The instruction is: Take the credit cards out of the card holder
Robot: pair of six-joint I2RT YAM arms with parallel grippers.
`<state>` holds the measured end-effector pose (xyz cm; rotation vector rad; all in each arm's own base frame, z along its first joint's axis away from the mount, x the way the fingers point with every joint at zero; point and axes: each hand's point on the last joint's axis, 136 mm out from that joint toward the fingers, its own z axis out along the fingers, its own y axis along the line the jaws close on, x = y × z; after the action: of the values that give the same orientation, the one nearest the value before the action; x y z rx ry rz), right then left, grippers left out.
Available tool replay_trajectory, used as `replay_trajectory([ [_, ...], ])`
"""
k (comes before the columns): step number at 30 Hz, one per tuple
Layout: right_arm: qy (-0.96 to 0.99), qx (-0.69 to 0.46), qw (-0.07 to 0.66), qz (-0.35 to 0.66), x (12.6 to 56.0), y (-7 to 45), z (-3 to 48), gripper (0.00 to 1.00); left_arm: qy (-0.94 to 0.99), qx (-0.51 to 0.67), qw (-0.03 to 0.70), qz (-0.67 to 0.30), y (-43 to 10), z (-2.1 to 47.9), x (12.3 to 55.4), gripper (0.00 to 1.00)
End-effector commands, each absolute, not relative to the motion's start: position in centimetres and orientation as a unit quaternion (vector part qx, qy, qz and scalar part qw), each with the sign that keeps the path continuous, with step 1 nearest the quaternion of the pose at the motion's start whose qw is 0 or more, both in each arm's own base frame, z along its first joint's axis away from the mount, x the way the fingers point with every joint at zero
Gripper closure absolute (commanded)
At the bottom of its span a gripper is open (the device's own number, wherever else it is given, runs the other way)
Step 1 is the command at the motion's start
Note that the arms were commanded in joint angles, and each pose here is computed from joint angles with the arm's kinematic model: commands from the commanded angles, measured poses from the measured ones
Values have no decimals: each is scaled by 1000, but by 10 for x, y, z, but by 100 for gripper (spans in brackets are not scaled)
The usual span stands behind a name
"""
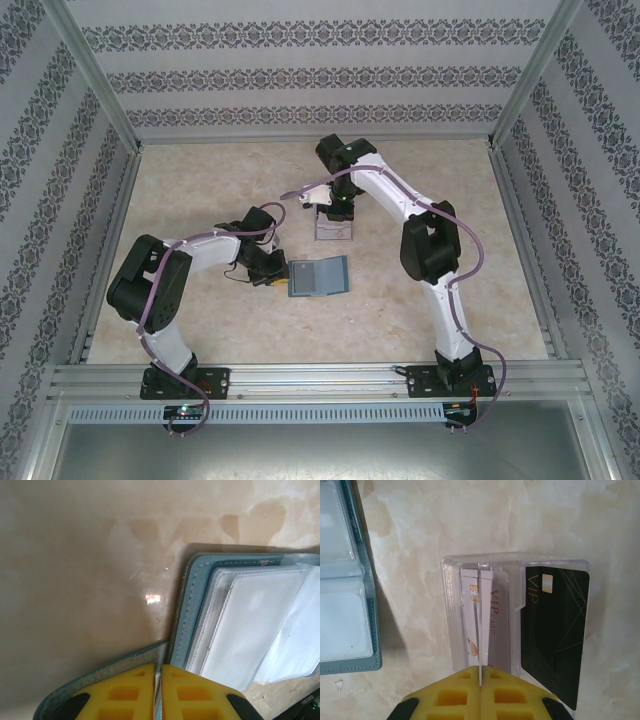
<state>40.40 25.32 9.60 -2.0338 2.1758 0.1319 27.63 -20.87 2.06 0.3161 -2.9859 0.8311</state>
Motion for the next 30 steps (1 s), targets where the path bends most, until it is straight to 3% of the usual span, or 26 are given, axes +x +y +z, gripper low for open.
replay_trajectory([
  [1, 715, -696, 60, 37, 400, 254, 93, 99, -958, 102, 6, 267, -209, 28, 274, 89],
  [13, 710, -703, 30, 38, 394, 253, 79, 96, -959, 103, 6, 264, -206, 25, 271, 89],
  [16, 711, -702, 27, 31, 396, 251, 77, 89, -959, 103, 7, 263, -206, 25, 271, 89],
  [21, 720, -691, 54, -4, 411, 247, 91, 80, -959, 103, 6, 263, -206, 27, 272, 89],
  [30, 732, -673, 108, -12, 418, 251, 117, 78, -960, 100, -1, 262, -207, 32, 277, 89],
])
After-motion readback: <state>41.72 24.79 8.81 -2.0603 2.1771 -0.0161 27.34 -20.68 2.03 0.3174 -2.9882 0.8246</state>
